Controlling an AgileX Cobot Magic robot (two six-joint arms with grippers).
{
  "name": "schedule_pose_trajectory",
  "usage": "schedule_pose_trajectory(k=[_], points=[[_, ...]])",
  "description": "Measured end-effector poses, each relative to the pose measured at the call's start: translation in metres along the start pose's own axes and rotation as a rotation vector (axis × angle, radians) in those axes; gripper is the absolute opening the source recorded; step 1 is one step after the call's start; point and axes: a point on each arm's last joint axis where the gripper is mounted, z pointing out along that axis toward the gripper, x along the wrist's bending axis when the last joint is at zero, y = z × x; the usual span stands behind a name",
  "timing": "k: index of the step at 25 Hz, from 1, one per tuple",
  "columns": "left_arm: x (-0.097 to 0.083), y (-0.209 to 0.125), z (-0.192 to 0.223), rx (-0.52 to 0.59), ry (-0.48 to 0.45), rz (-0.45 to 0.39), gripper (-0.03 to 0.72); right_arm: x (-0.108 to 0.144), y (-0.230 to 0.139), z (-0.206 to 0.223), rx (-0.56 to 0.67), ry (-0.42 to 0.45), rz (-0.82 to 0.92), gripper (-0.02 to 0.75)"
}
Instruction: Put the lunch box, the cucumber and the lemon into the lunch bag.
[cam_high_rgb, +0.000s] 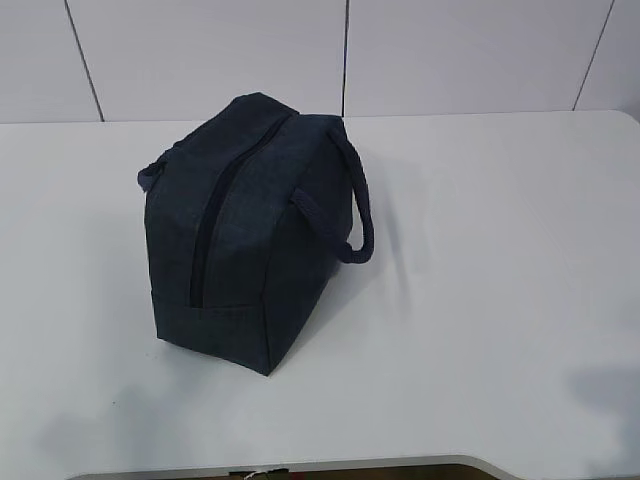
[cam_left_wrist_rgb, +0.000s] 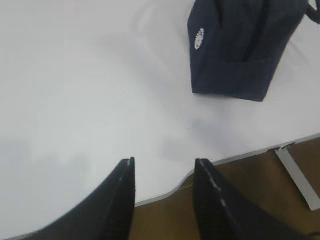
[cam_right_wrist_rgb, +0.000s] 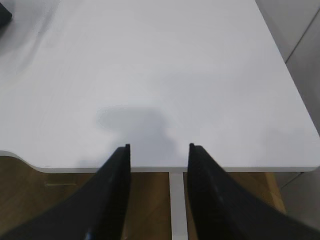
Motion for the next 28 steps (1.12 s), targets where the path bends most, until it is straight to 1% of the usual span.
schedule_pose_trajectory(k=[2,4,9,16,28], points=[[0.0,0.0004,0.0008,-0.003,0.038,-0.019,0.276,0.0,0.0,0.0,0.0,0.0,0.0,0.318],[0.0002,0.0005,0.0011,-0.004,0.055,-0.026,0.275,0.0,0.0,0.0,0.0,0.0,0.0,0.317],[0.0002,0.0006,0.0011,-0.004,0.058,-0.029,0.275,0.0,0.0,0.0,0.0,0.0,0.0,0.317],[0.0002,0.0006,0.0011,-0.004,0.058,-0.028,0.254,0.0,0.0,0.0,0.0,0.0,0.0,0.316],[0.0,0.0006,0.0012,-0.004,0.057,-0.029,0.253,0.0,0.0,0.0,0.0,0.0,0.002,0.316]])
